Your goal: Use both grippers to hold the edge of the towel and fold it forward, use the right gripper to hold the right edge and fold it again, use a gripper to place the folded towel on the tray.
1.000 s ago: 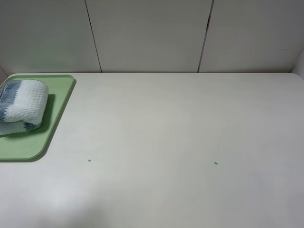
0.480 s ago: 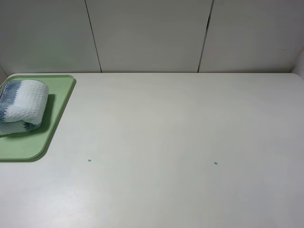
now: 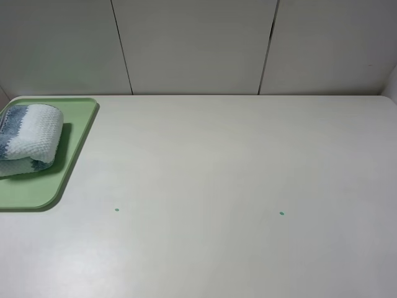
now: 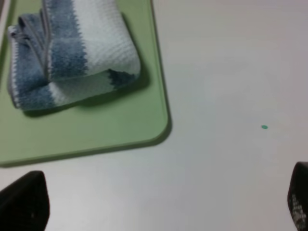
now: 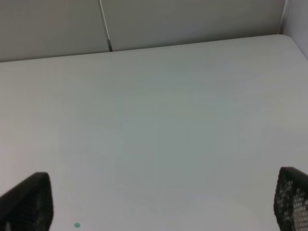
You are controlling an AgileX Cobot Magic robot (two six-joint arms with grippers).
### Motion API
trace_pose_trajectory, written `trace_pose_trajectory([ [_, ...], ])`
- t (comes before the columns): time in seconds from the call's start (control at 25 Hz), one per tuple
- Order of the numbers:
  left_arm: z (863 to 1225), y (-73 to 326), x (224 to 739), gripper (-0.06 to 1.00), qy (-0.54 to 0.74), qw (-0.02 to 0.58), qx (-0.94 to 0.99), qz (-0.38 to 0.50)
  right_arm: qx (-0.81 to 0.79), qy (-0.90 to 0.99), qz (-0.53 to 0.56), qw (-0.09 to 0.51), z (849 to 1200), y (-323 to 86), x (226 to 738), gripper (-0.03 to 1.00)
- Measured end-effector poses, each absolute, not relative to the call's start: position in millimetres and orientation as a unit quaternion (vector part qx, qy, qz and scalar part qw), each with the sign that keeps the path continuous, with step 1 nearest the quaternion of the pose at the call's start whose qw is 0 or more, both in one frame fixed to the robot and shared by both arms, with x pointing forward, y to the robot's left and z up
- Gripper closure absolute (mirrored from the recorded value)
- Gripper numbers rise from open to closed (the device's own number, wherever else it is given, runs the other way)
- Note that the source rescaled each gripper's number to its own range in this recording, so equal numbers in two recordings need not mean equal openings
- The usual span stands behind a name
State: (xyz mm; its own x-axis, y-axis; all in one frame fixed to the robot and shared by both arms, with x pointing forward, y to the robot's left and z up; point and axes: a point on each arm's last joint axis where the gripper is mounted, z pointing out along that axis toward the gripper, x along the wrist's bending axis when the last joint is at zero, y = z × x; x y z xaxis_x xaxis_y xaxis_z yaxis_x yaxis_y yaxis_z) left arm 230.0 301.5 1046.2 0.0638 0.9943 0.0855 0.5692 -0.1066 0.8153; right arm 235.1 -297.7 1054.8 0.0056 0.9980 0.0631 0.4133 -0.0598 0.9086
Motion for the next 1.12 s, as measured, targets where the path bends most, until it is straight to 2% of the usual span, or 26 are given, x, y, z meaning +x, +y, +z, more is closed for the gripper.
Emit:
trace_pose_trajectory([
  [1.12, 1040.6, 300.6, 228.4, -0.05, 0.579, 0.311, 0.670, 0.344, 0.608, 0.580, 0.400, 0.365, 1054.8, -297.7, 235.1, -0.03],
])
